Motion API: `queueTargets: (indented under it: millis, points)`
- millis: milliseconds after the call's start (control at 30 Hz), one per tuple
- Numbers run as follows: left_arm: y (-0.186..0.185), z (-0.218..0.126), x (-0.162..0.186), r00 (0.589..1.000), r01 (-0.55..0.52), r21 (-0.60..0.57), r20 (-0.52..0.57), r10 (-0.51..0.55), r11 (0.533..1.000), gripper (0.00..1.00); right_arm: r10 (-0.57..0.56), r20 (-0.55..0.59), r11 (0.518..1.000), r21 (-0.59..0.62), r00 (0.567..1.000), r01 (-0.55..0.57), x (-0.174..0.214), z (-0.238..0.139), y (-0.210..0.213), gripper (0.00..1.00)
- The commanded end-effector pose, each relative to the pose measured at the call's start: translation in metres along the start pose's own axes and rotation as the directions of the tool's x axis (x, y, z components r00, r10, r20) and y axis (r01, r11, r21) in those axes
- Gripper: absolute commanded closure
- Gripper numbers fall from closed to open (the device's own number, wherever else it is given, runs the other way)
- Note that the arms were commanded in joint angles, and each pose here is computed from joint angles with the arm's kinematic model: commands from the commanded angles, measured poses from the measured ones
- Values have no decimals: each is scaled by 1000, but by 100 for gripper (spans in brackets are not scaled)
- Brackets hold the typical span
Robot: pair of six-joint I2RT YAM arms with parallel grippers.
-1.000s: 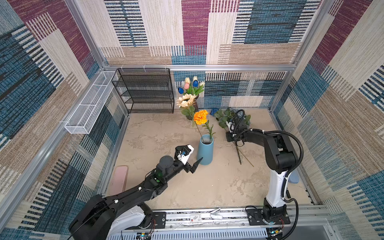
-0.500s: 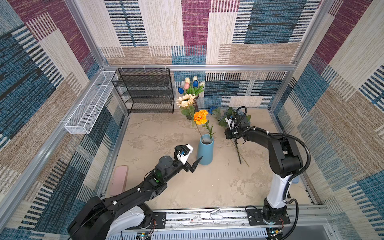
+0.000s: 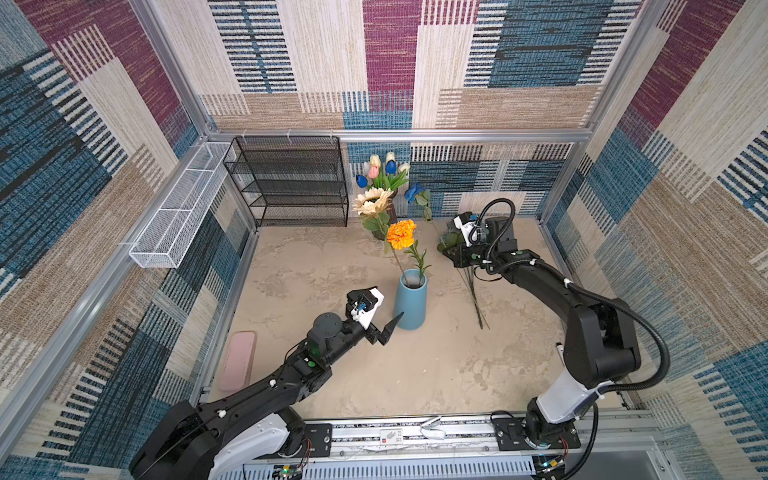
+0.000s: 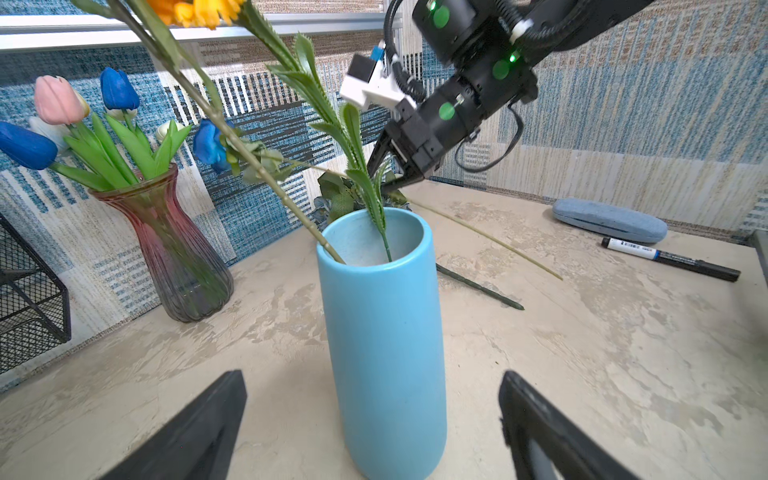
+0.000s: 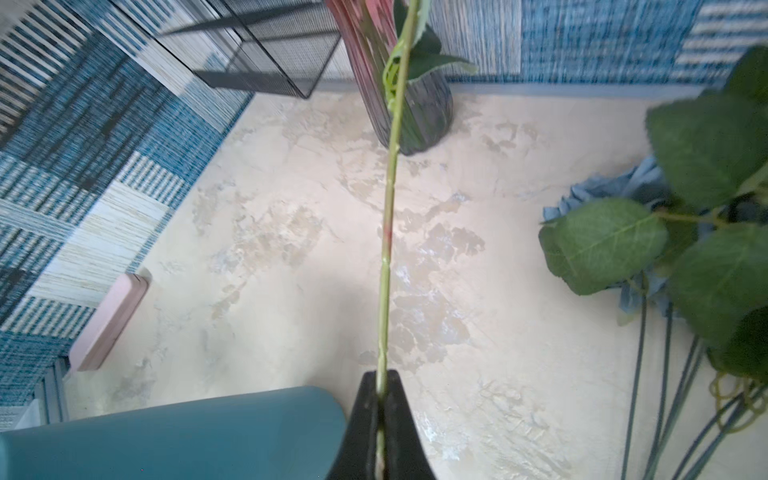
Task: Arrange the flowers into the vase
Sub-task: 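Lift the dark blue rose high out of the bunch with the right gripper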
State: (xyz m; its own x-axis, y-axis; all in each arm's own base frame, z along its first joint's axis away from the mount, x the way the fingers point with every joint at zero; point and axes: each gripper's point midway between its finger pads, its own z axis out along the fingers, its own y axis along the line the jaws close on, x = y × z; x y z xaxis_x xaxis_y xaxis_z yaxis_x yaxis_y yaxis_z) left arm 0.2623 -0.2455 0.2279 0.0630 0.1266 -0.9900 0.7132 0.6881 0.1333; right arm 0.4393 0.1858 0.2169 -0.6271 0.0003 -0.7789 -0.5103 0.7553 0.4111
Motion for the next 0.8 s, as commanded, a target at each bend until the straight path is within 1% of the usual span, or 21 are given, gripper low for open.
queueTargets:
  millis: [0, 67, 133, 200, 300, 367, 433, 500, 533, 667, 767]
  points:
    - [0, -2, -9, 1000, -22, 2, 21, 22, 1000, 2, -41, 182, 998, -31, 982, 48, -51, -36, 30, 100]
    - [0, -5, -11, 999, -23, 2, 30, 23, 1000, 2, -83, 287, 995, -34, 954, 96, -77, -64, 49, 100]
    - [1, -7, -13, 999, -25, -6, 47, 26, 1000, 2, -123, 385, 988, -40, 915, 150, -100, -92, 70, 100]
    - [1, -8, -15, 998, -28, -9, 61, 29, 1000, 2, -156, 476, 978, -49, 865, 204, -117, -119, 90, 100]
    - [-1, -11, -20, 996, -27, 4, 87, 27, 1000, 2, -187, 588, 953, -87, 787, 291, -131, -153, 120, 100]
    - [-3, -13, -23, 994, -24, 13, 105, 23, 1000, 2, -197, 639, 927, -125, 743, 354, -134, -170, 140, 100]
    - [-3, -15, -24, 993, -21, 13, 117, 19, 1000, 2, -196, 677, 895, -172, 710, 411, -134, -184, 159, 100]
    - [-4, -16, -23, 994, -18, 15, 112, 17, 1000, 2, -199, 717, 855, -205, 668, 476, -133, -198, 178, 100]
    - [-4, -16, -23, 994, -17, 15, 110, 15, 1000, 2, -195, 735, 843, -214, 650, 494, -134, -205, 186, 100]
    - [-3, -17, -24, 993, -5, 13, 115, 4, 1000, 2, -159, 791, 775, -270, 591, 571, -137, -232, 219, 100]
    - [-3, -15, -25, 993, -2, 12, 120, 0, 1000, 2, -108, 817, 708, -337, 566, 621, -135, -246, 243, 100]
